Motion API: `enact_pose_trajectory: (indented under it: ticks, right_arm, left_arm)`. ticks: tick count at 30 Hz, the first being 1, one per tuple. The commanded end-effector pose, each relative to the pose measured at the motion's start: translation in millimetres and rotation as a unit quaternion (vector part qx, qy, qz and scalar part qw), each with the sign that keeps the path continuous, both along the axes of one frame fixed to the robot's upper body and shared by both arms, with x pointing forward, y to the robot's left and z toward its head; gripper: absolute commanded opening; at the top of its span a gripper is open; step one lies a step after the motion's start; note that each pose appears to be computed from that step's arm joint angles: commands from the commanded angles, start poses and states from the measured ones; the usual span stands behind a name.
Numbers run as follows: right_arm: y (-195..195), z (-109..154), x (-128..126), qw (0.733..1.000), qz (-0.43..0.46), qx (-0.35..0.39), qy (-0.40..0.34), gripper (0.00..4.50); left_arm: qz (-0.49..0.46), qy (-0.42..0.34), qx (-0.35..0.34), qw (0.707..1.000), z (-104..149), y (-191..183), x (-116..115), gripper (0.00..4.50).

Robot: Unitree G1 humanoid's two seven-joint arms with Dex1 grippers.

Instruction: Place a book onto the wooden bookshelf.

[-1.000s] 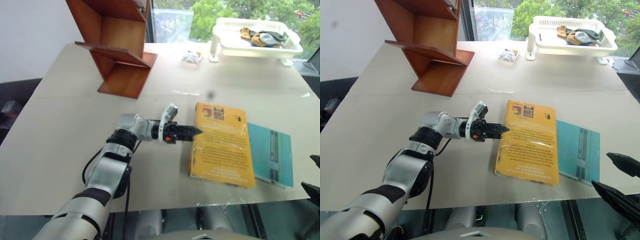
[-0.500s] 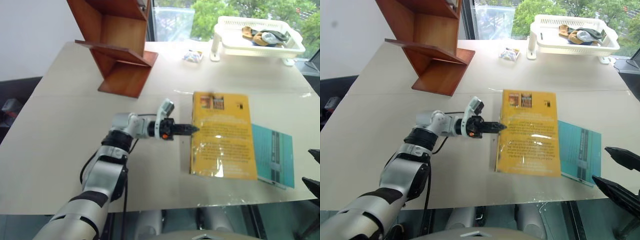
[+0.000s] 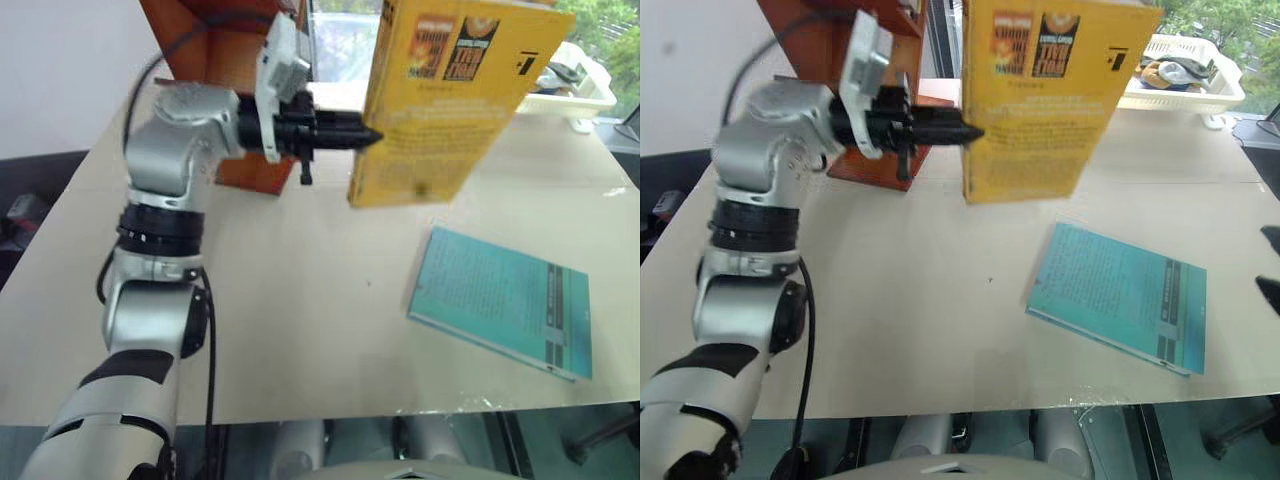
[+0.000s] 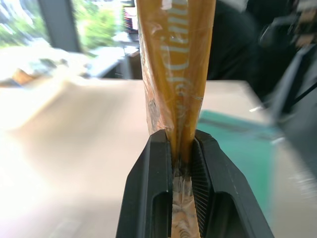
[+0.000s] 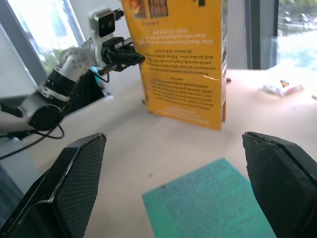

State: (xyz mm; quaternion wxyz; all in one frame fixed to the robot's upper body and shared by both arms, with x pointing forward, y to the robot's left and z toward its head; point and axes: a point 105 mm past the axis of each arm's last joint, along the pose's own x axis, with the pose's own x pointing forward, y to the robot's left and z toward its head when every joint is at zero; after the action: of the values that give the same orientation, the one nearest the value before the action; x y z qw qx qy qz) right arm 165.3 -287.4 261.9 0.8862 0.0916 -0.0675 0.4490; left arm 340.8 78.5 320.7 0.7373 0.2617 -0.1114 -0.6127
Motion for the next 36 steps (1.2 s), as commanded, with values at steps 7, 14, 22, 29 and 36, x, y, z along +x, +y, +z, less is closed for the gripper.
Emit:
enact_pose_trajectory:
  ticks: [7,14,22,29,36]
  right_arm:
    - [-8,8,22,0.998,0.032,0.036,-0.031,4.50]
    - [-16,4,28,0.998,0.033,0.037,-0.035,4.50]
    - [-22,4,29,0.998,0.030,0.031,-0.036,4.50]
    - [-23,5,27,0.998,0.028,0.030,-0.044,4.50]
    - [-23,4,25,0.998,0.021,0.030,-0.047,4.50]
  left_arm:
    - [0.093,-0.382,0.194,0.899,48,31,9,0.10]
    - [0.167,-0.428,0.253,0.851,75,74,16,0.10]
    - [0.231,-0.402,0.334,0.820,81,121,24,0.10]
    - [0.277,-0.368,0.379,0.803,68,150,39,0.10]
    - [0.319,-0.348,0.411,0.779,57,172,57,0.10]
